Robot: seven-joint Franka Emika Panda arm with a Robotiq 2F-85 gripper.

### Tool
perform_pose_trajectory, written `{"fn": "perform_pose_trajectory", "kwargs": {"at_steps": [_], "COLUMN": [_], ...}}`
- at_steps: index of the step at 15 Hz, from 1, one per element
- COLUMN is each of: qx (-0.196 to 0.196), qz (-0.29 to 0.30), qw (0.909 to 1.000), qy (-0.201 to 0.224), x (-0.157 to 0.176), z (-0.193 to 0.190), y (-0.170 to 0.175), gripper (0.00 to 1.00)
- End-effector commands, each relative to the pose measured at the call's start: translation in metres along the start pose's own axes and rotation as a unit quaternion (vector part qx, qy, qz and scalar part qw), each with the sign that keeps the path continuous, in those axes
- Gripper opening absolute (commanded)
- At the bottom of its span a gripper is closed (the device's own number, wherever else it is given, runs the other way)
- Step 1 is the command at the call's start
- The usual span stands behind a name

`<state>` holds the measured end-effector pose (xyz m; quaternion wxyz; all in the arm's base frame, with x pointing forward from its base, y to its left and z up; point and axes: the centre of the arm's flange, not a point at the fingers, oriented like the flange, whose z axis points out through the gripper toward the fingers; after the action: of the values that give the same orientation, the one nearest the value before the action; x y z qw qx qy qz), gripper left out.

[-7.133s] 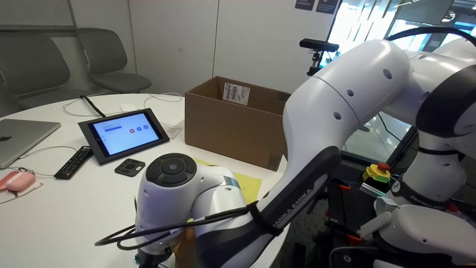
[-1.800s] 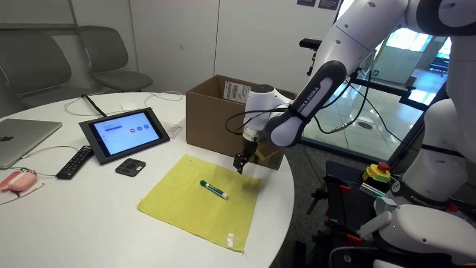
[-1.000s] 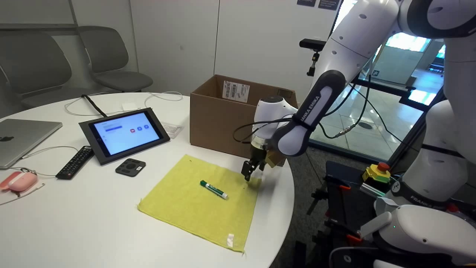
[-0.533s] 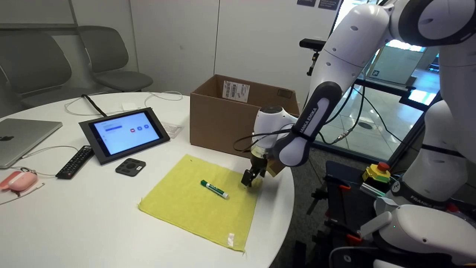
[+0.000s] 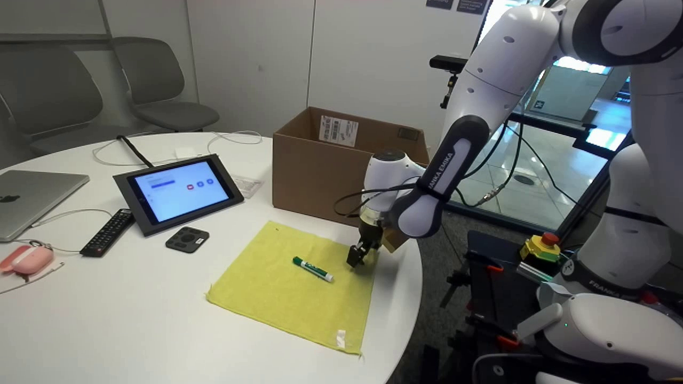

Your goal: Place the green marker on the yellow towel, fold the yellow towel and place it inside the brown box

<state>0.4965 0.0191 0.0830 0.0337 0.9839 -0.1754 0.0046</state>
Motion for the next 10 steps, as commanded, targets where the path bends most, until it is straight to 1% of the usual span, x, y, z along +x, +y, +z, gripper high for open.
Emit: {"fn": "perform_pose_trajectory", "kwargs": {"at_steps": [1,3,4,7,10], "qx": [0.014,0.016,0.017,0.023,0.036], "qz": [-0.008,-0.015,-0.019,-0.03,-0.049], "qw": [0.9999,0.9998,0.9997,0.9993,0.9981], "qy": [-0.004,-0.002,-0.003,-0.005,-0.006], "x": [-0.001,-0.002,-0.002,-0.002,0.0], "z": [-0.003,-0.005,-0.007,-0.012,-0.023], "y": [-0.006,-0.01,-0.01,-0.011,-0.014], "gripper": [0.19,0.07,0.02,0.0,0.03]}}
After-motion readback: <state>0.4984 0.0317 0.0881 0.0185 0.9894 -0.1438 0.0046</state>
